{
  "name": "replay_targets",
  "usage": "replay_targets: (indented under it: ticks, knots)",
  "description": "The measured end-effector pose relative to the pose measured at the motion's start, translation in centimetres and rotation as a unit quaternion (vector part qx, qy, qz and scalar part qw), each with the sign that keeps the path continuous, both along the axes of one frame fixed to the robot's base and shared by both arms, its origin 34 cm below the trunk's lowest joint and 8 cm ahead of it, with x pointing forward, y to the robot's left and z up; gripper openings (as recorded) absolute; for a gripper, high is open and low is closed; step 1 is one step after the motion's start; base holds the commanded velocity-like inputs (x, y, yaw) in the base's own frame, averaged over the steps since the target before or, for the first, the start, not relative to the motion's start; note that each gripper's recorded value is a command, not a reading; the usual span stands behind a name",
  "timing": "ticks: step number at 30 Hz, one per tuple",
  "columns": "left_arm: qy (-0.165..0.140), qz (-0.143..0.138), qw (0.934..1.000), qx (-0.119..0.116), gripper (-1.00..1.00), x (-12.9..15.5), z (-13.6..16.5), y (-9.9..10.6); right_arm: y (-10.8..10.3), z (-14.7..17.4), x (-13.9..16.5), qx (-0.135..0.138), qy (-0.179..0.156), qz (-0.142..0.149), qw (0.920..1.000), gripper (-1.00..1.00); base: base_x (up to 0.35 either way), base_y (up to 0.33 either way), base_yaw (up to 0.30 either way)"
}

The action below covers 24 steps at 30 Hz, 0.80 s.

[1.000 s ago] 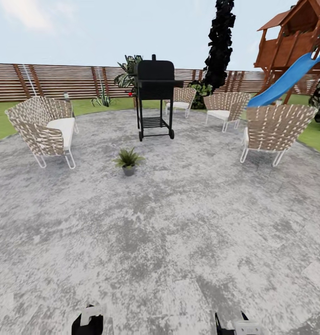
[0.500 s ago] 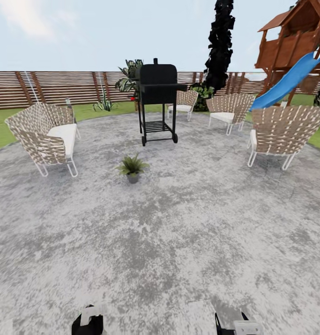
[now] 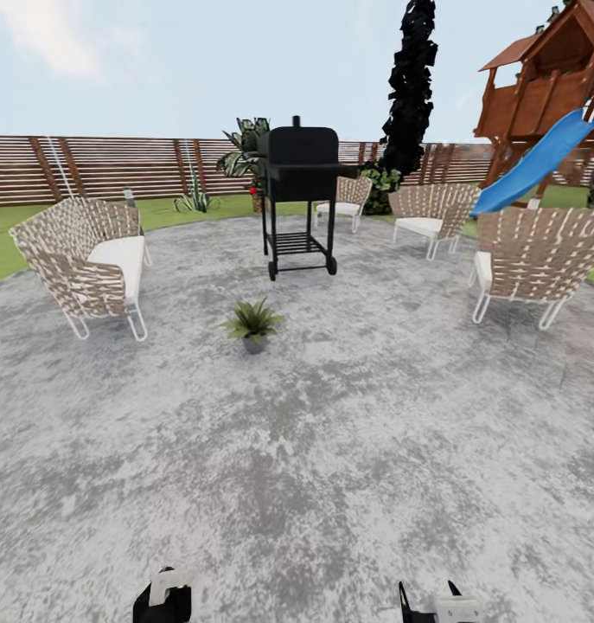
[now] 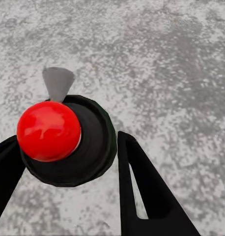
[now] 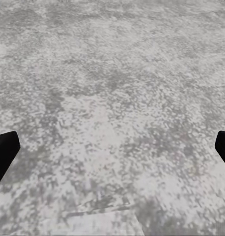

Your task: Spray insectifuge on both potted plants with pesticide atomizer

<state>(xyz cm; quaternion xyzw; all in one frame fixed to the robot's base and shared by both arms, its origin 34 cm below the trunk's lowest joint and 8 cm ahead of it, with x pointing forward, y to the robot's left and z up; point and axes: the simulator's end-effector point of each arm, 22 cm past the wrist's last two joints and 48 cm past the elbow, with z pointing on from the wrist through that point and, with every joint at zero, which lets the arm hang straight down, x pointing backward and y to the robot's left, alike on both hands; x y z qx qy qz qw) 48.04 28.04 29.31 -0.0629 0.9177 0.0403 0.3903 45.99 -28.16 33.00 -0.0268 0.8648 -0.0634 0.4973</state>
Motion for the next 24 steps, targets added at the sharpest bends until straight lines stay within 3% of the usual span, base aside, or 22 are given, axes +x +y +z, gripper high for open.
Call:
replay_targets:
  ticks: [24]
  knots:
    - [0.000,0.000,1.0000,0.000,-1.00,0.00,0.00,0.00,0.07,0.00,0.00,0.001,0.000,0.000,1.0000,1.00,0.286,0.187,0.000]
